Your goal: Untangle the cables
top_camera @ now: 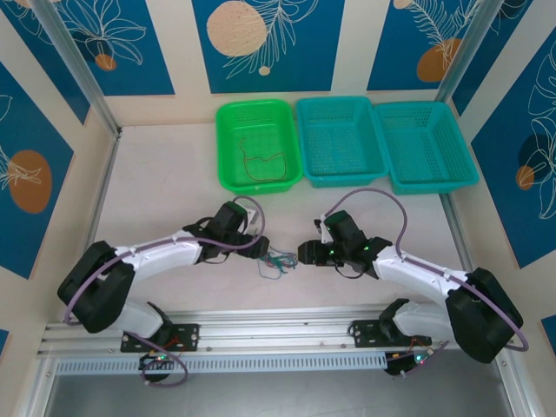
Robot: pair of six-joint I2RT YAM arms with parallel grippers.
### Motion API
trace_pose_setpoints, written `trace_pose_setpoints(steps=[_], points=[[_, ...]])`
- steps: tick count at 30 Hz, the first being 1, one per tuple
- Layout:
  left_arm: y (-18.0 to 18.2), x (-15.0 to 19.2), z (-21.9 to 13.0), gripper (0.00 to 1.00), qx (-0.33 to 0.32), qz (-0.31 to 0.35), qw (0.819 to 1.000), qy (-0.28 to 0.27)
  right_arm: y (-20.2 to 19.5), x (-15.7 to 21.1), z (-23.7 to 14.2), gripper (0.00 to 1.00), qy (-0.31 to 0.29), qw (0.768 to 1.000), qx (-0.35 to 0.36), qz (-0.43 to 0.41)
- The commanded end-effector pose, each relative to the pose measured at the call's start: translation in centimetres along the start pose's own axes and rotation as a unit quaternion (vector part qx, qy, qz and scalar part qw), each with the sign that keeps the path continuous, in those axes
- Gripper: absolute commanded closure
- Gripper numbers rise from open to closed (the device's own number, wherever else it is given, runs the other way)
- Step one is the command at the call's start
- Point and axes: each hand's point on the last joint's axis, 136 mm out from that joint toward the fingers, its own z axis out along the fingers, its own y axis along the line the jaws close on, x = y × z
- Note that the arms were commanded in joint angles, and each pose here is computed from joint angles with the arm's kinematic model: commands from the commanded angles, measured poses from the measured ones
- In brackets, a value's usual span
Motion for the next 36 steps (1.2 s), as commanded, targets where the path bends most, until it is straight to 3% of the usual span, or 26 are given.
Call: trace_pose_setpoints(steps=[1, 4, 7, 10, 16, 21, 31, 36], points=[[-0.6, -0.2, 1.2, 0.31, 0.015, -0.036, 0.999, -0.006, 1.2, 0.8, 0.8, 0.51, 0.026, 1.0, -0.009, 0.004], [-1.3, 0.3, 2.5, 0.5, 0.044, -0.06, 0.997, 0.003, 2.0, 0.9, 2.1, 0.5, 0.045, 0.999, -0.009, -0.005], [-1.0, 1.2, 3.6, 0.69, 0.042, -0.077, 0.996, 0.013, -0.3, 0.3, 3.2, 0.5, 0.032, 0.997, 0.057, 0.028], [-0.7, 1.8, 3.9, 0.81, 0.041, -0.085, 0.995, 0.013, -1.0, -0.1, 4.1, 0.51, 0.02, 0.997, 0.062, 0.042], [0.1, 1.9, 3.7, 0.99, 0.027, -0.079, 0.996, -0.002, 0.2, -0.1, 5.5, 0.76, 0.037, 0.998, 0.042, 0.023], [1.5, 2.4, 3.7, 1.0, -0.002, -0.084, 0.996, -0.002, 0.0, -0.3, 5.2, 1.0, 0.018, 0.999, 0.033, 0.036], [6.6, 4.4, 2.4, 1.0, -0.046, -0.15, 0.987, -0.027, -8.0, -1.0, 0.6, 1.0, -0.066, 0.98, 0.129, 0.135], [6.1, 4.6, 2.9, 1.0, -0.025, -0.156, 0.987, -0.025, -7.4, -1.2, -0.5, 0.99, -0.083, 0.983, 0.118, 0.11]])
